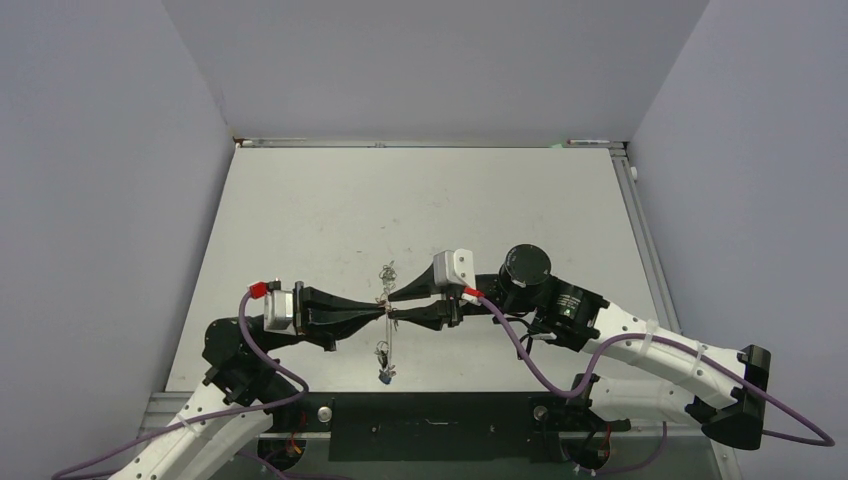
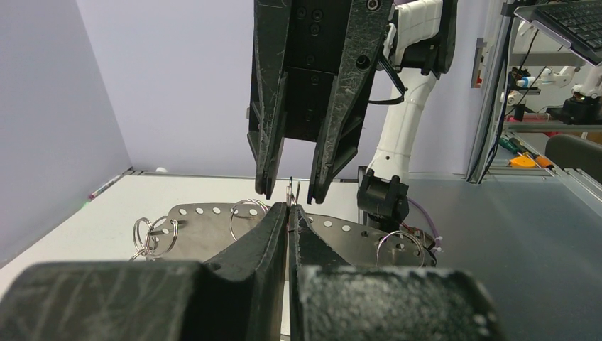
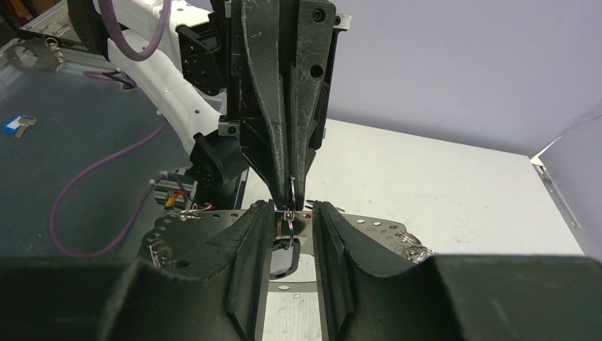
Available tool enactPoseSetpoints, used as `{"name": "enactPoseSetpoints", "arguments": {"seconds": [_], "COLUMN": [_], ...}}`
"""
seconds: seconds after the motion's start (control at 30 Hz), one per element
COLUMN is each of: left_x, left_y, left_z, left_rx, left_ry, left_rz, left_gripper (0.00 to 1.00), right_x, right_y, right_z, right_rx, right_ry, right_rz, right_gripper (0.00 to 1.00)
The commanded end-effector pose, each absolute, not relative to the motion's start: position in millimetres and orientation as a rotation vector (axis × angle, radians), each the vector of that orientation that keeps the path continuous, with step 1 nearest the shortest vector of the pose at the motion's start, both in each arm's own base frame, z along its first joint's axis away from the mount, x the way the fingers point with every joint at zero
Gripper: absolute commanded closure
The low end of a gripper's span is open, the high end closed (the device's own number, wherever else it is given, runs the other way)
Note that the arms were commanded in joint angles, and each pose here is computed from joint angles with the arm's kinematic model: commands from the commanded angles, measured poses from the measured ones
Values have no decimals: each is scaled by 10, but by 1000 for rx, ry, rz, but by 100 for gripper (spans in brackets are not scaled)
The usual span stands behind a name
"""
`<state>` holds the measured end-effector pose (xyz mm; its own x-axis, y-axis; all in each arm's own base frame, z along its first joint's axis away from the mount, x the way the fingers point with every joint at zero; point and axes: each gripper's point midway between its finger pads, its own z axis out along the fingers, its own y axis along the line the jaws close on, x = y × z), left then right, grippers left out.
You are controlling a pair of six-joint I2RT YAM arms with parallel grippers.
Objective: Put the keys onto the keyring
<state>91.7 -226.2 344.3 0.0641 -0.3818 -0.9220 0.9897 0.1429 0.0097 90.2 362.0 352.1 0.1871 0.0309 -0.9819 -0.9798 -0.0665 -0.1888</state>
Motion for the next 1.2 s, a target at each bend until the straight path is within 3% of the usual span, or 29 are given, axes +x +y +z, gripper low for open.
{"name": "enactPoseSetpoints", "arguments": {"seconds": [0.0,0.57,0.77,0.93,1.1,1.13,1.17], "left_x": [883,885,883,883,917,939,964], "left_y": [-2190,-2179,-2178,-2179,-2198,-2201,-2204], "left_z": [3644,3656,3655,3649,3591,3571,3540], "left_rx": [808,802,804,805,824,834,844], "left_ry": [865,857,857,859,889,896,914], "left_rz": [-1221,-1221,-1220,-1220,-1202,-1180,-1160], "left_gripper": [100,100,100,100,100,96,86], "right_x": [889,923,934,946,955,962,967], "right_y": [3624,3685,3701,3715,3709,3706,3704], "right_z": [3691,3635,3635,3622,3632,3623,3611], "right_rx": [-1303,-1311,-1310,-1312,-1324,-1330,-1339], "right_ry": [947,960,956,951,948,953,961], "right_rz": [1145,1152,1154,1154,1143,1136,1129], "right_gripper": [72,73,79,94,95,95,95]}}
